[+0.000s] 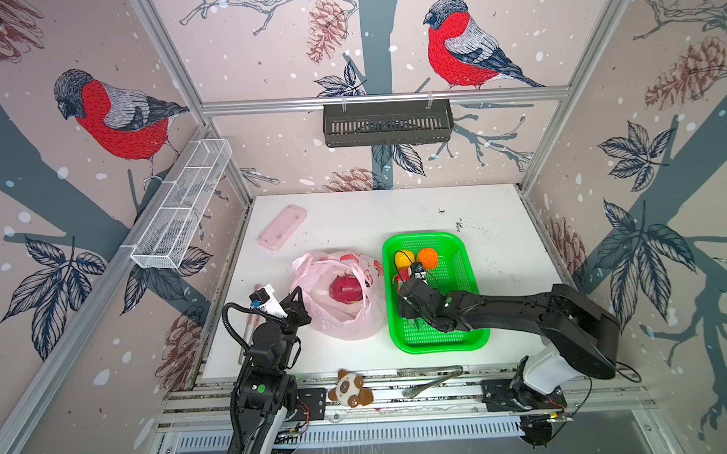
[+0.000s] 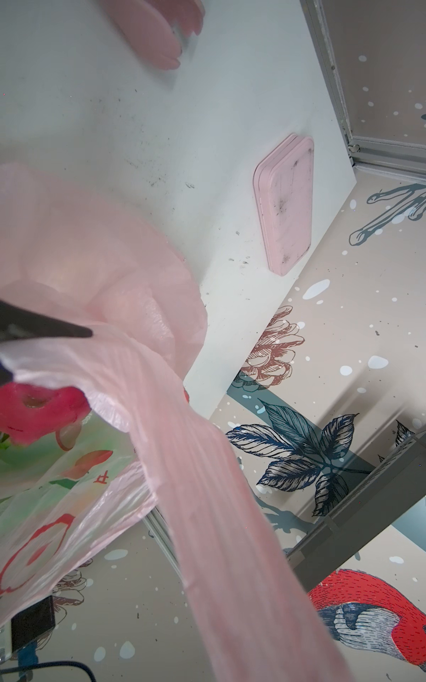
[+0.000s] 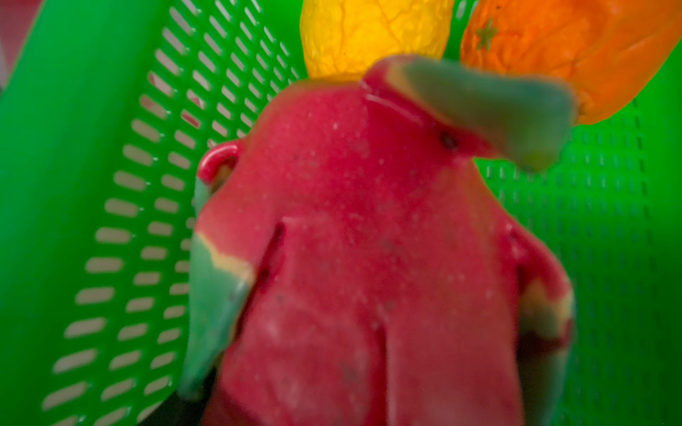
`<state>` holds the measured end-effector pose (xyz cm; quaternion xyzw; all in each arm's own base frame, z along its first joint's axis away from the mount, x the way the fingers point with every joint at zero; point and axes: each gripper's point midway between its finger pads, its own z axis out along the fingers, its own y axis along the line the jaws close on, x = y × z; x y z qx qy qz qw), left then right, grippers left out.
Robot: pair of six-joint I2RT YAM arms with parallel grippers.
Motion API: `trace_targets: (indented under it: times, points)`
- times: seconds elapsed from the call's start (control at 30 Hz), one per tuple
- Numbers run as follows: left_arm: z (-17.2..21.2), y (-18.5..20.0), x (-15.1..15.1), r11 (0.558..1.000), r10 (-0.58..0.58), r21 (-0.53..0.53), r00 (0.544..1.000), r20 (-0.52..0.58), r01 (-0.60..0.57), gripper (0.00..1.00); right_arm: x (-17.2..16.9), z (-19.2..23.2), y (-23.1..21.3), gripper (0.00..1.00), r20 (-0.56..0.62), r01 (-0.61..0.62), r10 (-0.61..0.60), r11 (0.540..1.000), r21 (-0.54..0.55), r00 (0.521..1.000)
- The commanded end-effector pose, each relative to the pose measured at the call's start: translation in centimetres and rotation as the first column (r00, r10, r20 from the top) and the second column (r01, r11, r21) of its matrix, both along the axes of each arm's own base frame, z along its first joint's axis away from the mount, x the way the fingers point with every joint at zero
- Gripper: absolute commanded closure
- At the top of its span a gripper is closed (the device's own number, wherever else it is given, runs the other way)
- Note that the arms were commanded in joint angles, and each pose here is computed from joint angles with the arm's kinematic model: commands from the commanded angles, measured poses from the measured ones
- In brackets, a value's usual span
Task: Untie the knot of the plastic bag and take out the fruit
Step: 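Open the right gripper to release the dragon fruit in the basket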
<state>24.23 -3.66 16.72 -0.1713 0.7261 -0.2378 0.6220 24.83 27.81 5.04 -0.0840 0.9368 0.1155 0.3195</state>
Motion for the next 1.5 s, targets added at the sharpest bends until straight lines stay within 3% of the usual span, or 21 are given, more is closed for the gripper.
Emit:
trace_targets:
  times: [0.0, 0.63, 1.47]
  points:
    - [0.5, 0.0, 0.0, 1.000, 0.002, -0.003, 1.000, 0.014, -0.002, 1.00, 0.4, 0.5, 0.1, 0.17, 0.021, 0.015, -0.015, 1.000, 0.005, 1.000]
    - [0.6, 0.0, 0.0, 1.000, 0.001, -0.003, 1.000, 0.021, -0.001, 1.00, 0.6, 1.6, 0.1, 0.05, 0.042, 0.018, -0.017, 1.000, -0.002, 0.999]
    - [0.7, 0.0, 0.1, 1.000, 0.000, -0.009, 1.000, 0.029, 0.000, 1.00, 0.2, 4.6, -1.1, 0.01, 0.090, 0.031, -0.031, 1.000, -0.002, 0.996]
